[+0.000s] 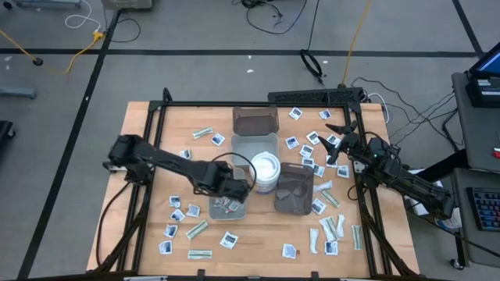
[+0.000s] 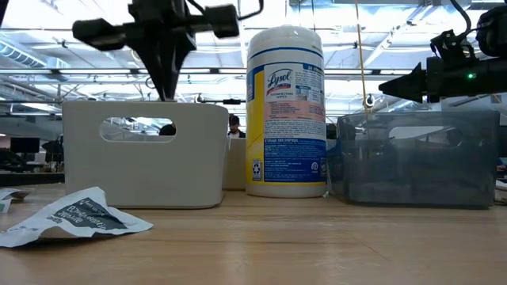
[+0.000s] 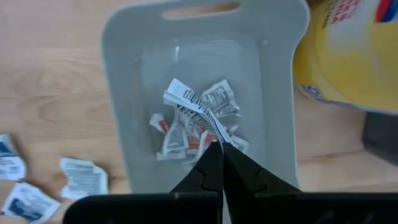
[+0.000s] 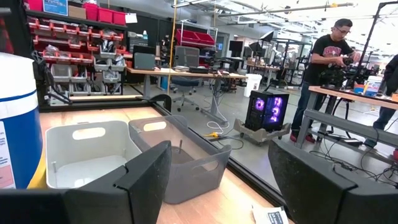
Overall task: Pick & Place First Aid Supplies
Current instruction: Put the ointment pack into the bottom gray bin
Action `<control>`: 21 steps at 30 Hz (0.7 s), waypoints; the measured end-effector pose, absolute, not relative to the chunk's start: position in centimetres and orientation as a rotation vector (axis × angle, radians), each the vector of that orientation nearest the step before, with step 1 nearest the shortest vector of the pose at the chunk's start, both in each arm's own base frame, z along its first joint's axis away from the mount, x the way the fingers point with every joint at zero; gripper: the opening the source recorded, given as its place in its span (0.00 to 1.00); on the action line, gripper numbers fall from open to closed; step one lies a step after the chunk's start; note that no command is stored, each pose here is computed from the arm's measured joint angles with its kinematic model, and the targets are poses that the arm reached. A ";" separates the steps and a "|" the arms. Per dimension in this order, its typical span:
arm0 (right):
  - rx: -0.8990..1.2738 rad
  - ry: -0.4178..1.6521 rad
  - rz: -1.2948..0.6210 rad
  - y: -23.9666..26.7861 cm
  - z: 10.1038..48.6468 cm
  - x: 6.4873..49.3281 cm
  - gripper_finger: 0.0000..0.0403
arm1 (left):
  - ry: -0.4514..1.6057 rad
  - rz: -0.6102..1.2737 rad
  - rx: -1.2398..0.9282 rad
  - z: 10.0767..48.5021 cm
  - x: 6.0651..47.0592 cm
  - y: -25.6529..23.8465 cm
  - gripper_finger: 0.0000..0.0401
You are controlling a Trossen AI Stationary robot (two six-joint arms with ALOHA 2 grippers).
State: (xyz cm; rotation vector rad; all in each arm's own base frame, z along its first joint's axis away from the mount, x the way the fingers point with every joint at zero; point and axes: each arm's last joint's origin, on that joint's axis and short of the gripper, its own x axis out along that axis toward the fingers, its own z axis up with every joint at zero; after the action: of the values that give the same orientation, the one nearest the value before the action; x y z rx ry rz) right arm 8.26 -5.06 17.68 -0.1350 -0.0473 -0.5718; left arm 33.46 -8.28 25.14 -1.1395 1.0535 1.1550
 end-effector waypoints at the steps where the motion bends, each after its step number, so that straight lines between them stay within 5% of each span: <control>1: -0.135 -0.047 -0.571 -5.1 17.7 8.3 0.65 | 1.057 1.158 -1.135 24.7 33.7 -8.5 0.00; 13: -0.135 -0.047 -0.571 -5.1 17.7 8.3 0.65 | 1.086 1.205 -1.139 21.8 34.5 -9.9 0.04; 21: -0.135 -0.047 -0.571 -5.1 17.7 8.3 0.65 | 1.158 1.154 -1.036 22.0 34.1 -9.8 0.30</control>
State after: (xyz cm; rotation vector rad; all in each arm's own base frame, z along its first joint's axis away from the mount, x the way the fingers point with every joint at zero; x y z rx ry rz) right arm 8.26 -5.06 17.68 -0.1349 -0.0470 -0.5715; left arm 34.13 -9.85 21.96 -1.0361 1.1577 1.1540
